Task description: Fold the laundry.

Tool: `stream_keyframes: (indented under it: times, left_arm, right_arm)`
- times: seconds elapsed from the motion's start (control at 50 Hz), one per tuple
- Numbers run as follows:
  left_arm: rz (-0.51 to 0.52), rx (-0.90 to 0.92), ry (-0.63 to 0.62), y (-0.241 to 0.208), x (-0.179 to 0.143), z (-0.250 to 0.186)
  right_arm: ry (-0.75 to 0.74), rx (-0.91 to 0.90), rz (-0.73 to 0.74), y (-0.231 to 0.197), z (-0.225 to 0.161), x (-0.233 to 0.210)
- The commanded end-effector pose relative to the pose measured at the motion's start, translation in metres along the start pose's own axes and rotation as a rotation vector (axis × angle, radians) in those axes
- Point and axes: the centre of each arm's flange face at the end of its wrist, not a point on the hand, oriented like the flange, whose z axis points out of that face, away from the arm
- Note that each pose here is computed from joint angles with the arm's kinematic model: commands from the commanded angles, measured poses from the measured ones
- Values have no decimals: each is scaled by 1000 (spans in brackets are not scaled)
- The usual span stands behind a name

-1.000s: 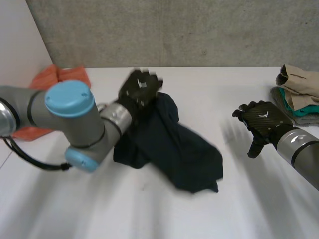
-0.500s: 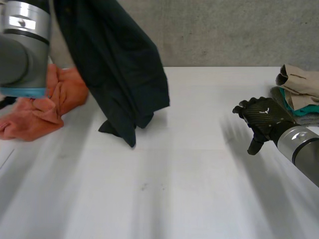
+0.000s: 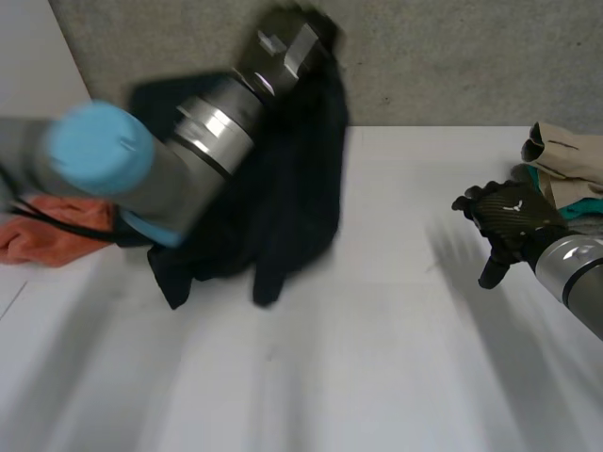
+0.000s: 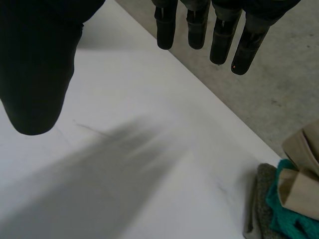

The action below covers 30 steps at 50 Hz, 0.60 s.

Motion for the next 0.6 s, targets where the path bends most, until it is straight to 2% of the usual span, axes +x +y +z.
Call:
stream_keyframes:
  times: [0.02,0.08,0.2,0.36,0.42,0.52,0.54,0.6]
  left_arm:
    - [-158,-145,167,57,96,-18]
    - [-168,-142,186,55,109,-17]
    - [-145,-100,159,25,103,-8]
    - [-107,-136,-86,-39,78,-24]
    - [-61,-220,-170,-57,76,-46]
    - [34,-451,-267,-59,79,-91]
    - [53,-547,-294,-53,82,-109]
    - [62,-686,-325,-43,89,-135]
  right_arm:
    - [73,3,4,3,5,21]
    - [123,1,3,4,7,32]
    - [130,12,-7,1,8,37]
    - [106,120,-83,-28,0,43]
    - [10,204,-176,-41,-6,34]
    - [-162,271,-269,-46,-9,17]
    - [-179,268,-277,-45,-8,15]
    - [-224,226,-287,-31,7,10]
